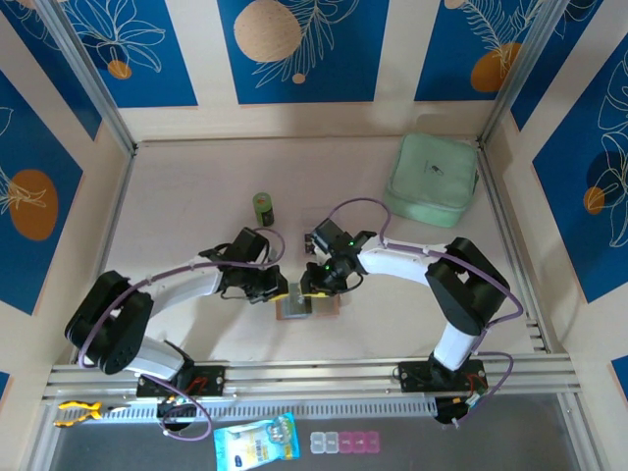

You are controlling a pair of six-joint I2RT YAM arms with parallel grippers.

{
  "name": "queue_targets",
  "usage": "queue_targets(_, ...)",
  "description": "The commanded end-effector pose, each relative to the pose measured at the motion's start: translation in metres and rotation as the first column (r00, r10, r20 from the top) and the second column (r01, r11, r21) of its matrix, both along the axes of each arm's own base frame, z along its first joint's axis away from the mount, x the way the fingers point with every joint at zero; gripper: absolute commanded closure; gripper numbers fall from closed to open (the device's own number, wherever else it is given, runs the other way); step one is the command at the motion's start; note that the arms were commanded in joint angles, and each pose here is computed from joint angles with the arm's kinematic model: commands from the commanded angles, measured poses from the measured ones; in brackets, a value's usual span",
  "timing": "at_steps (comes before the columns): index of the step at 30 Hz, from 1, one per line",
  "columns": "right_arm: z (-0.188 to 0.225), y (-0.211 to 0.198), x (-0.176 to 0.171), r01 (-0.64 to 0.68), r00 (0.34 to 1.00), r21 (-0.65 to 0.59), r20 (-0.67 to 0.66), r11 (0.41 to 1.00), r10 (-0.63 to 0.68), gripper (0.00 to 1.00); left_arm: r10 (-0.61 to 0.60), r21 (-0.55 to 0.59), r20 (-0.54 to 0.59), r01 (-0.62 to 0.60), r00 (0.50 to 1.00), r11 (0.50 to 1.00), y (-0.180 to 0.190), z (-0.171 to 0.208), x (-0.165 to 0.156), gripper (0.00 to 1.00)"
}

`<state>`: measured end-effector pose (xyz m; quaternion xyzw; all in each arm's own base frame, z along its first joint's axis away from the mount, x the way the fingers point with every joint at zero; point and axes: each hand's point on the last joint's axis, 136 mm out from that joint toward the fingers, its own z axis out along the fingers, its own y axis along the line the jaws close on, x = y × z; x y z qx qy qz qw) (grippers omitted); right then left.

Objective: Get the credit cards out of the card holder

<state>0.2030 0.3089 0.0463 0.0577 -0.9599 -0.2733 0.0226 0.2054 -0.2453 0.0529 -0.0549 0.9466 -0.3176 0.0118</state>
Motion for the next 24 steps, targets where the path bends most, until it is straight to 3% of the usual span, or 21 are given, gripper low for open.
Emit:
queue_targets(1, 0.010, 0.003, -0.003, 0.005, 1.000, 0.063, -0.021, 0.998, -0.004, 0.71, -0.033, -0.002, -0.003, 0.033, 0.999, 0.999, -0.009, 0.003, -0.002, 0.89)
queue_targets(24, -0.013, -0.006, -0.005, 0.071, 0.991, 0.138, -0.124, 0.988, -0.054, 0.71, -0.036, 0.091, -0.102, 0.045, 0.994, 0.995, 0.005, -0.040, -0.020, 0.98)
